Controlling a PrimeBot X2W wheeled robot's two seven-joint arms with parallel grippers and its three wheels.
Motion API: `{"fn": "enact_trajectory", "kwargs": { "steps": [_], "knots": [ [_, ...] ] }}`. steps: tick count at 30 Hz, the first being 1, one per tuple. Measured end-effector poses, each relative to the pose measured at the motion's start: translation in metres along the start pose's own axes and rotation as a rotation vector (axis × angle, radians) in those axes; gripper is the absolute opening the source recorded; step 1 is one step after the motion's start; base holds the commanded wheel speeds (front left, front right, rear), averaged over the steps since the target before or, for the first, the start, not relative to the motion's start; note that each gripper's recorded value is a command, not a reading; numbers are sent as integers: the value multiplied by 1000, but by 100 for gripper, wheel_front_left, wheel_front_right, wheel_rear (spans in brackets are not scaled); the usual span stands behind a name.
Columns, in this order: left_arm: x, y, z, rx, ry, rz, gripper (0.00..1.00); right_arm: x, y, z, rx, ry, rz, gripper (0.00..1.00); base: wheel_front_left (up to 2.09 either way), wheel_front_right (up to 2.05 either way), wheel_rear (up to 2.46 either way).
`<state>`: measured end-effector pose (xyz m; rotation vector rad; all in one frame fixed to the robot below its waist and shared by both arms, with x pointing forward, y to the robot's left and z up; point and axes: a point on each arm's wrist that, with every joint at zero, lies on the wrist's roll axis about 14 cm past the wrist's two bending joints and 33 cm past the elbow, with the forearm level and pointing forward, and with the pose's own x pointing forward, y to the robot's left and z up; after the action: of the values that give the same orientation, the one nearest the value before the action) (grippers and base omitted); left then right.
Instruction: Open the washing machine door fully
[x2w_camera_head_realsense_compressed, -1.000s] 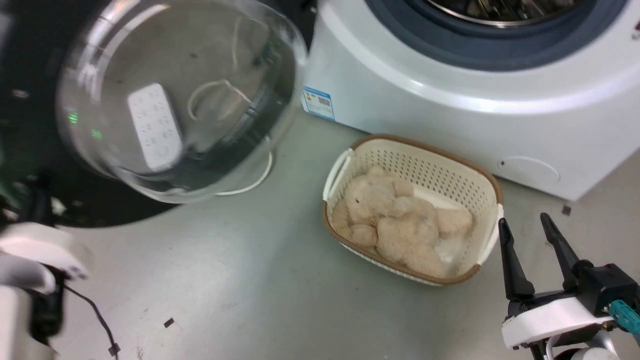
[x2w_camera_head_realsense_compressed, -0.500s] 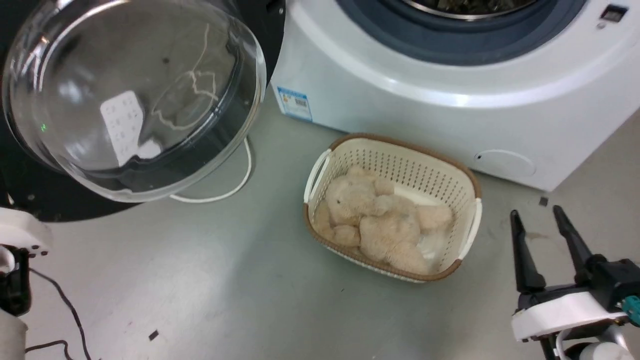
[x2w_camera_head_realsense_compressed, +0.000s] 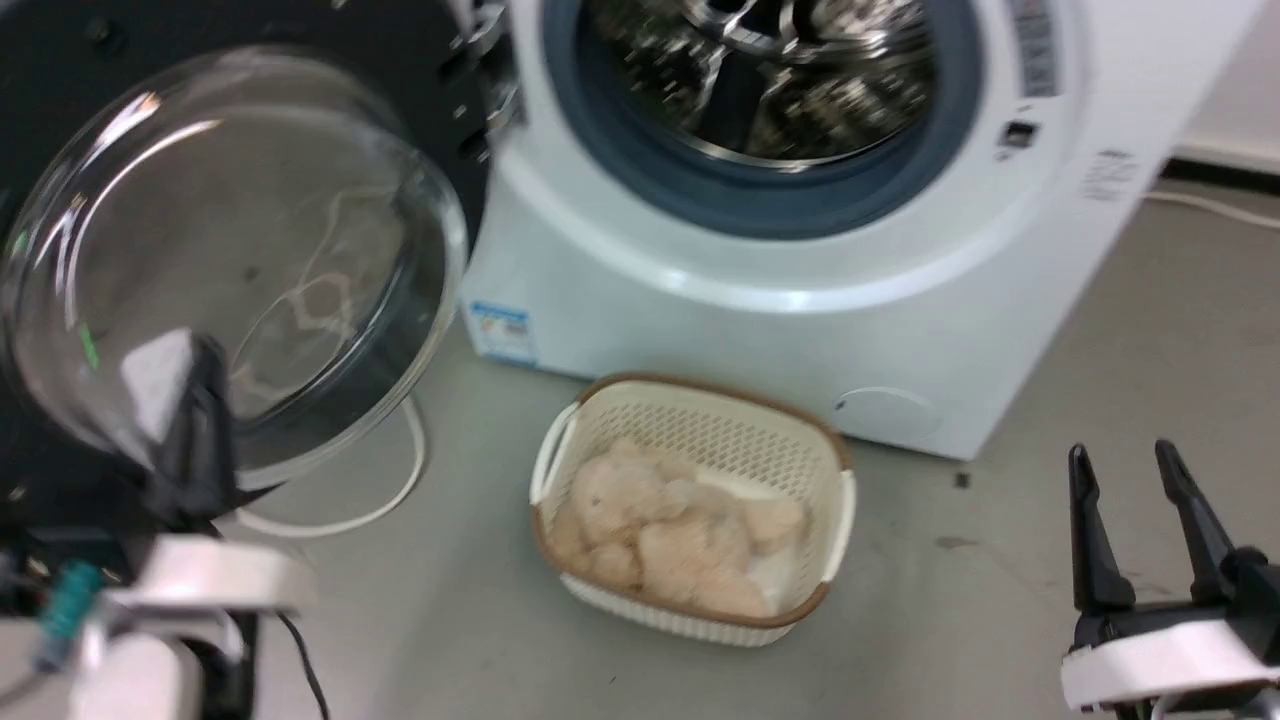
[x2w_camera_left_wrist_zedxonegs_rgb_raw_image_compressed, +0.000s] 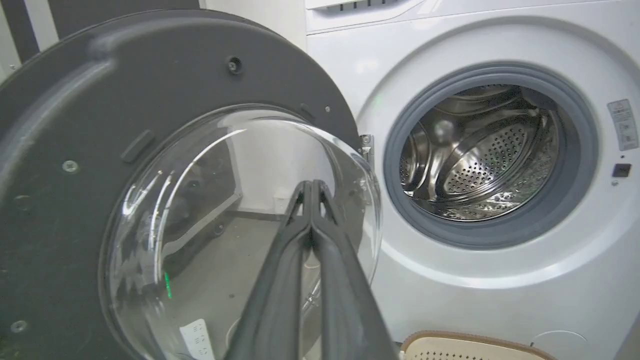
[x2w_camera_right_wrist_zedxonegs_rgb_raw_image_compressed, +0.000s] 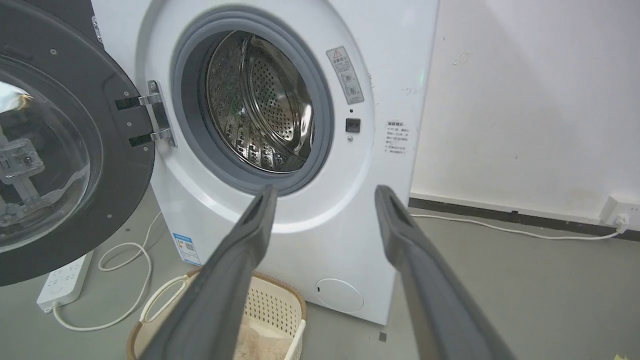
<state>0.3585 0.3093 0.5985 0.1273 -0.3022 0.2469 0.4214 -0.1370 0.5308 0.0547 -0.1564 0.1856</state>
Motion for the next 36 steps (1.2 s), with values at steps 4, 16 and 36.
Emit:
{"fn": "enact_trajectory", "kwargs": {
  "steps": [4, 16, 36],
  "knots": [
    [-16, -40, -7, -40, 23, -83, 0, -19, -14, 10, -2, -17, -47, 100, 0, 0, 0],
    [-56, -110, -37, -107, 136, -216, 100, -65, -33, 2, 32, 23, -124, 100, 0, 0, 0],
    [-67, -127, -53, -85, 188, -259, 100, -72, -28, -4, 30, 47, -115, 100, 0, 0, 0]
  ]
}}
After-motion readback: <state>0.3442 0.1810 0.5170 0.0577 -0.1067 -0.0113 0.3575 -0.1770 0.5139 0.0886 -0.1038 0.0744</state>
